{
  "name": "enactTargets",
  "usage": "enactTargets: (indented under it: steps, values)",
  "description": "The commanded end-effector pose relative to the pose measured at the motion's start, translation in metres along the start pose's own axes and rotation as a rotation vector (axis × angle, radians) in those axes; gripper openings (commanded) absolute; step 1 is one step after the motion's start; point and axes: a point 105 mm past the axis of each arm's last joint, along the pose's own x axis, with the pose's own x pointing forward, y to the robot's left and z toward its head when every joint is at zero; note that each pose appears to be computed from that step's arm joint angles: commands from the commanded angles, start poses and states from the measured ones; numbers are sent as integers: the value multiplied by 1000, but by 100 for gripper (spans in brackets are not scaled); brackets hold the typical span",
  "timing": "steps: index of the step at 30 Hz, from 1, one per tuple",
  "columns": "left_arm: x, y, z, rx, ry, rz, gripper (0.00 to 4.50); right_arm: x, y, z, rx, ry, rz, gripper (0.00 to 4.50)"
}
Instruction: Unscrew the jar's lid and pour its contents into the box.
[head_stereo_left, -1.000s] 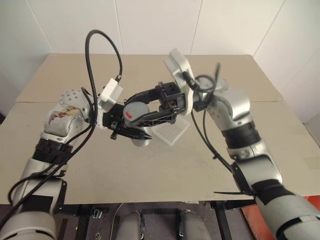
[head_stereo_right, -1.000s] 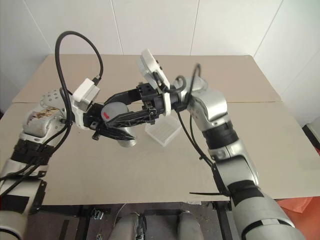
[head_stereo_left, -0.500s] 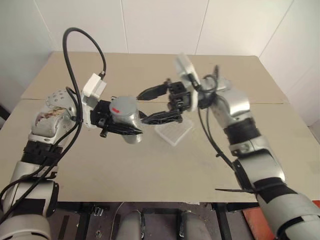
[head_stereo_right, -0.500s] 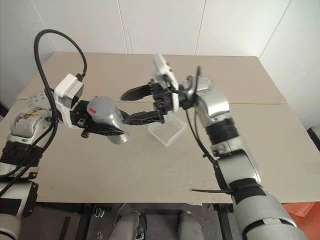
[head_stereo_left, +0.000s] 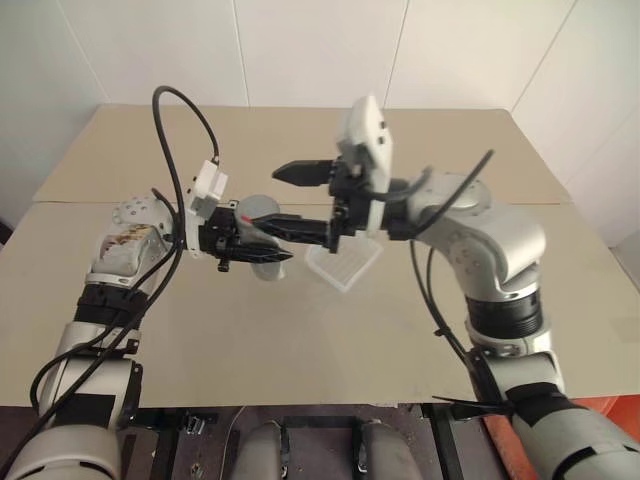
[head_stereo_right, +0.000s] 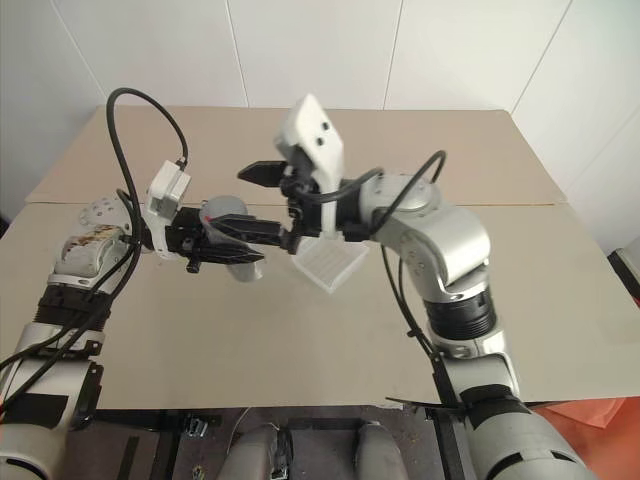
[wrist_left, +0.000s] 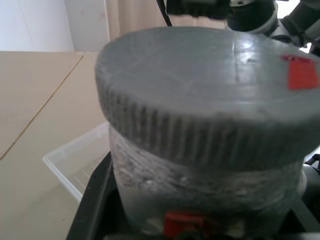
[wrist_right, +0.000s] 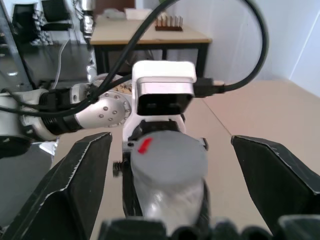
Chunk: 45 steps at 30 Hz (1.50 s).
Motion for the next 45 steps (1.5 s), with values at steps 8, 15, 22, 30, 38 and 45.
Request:
enactTargets:
  steps: [8,15,22,30,38,45]
  values:
    - [-7,-1,21,86,-13,4,193,24,-14,4,-34,8,-129,446]
    - [-18,-7,22,87,0,33,193,-12,-44,-3,-22,30,-234,446]
    - [-26,-13,21,75,10,46,193,-54,-65,-11,-27,65,-340,446]
    - [-21,-10,18,69,9,50,193,-49,-42,-2,-55,30,-246,446]
    - [-10,-2,17,72,-6,30,193,-8,7,18,-70,-52,-46,446]
    - [-7,0,18,80,-12,23,193,18,4,17,-80,-25,-76,446]
